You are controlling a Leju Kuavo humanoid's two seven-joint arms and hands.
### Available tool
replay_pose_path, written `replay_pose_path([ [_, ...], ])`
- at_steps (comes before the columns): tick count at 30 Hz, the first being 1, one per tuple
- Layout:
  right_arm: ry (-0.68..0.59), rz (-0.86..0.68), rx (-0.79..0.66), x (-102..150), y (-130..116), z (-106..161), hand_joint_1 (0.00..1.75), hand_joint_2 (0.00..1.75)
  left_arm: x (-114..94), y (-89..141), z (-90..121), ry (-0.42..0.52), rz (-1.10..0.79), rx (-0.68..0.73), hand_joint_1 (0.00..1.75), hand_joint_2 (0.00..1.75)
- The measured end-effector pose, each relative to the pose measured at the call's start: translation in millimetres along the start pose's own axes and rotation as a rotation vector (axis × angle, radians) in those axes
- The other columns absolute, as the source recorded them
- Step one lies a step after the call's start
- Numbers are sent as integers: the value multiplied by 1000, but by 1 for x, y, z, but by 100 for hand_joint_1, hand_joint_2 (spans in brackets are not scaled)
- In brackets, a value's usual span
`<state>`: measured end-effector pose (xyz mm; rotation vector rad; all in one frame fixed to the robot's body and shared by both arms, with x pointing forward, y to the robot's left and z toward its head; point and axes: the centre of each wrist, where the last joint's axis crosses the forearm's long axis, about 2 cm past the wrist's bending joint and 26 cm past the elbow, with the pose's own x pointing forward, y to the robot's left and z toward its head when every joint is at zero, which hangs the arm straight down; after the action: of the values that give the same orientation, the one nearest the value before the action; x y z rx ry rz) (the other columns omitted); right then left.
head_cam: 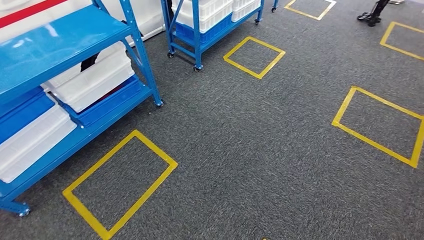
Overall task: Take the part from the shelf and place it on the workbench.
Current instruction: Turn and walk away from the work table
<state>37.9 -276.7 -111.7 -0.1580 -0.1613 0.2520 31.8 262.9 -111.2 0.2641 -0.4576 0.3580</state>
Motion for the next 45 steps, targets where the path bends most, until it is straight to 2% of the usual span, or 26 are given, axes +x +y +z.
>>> replay_pose_path([
  [45, 5, 19, 5, 3, -2, 0, 0, 0, 2, -1, -1, -1, -17, 9, 0, 0],
])
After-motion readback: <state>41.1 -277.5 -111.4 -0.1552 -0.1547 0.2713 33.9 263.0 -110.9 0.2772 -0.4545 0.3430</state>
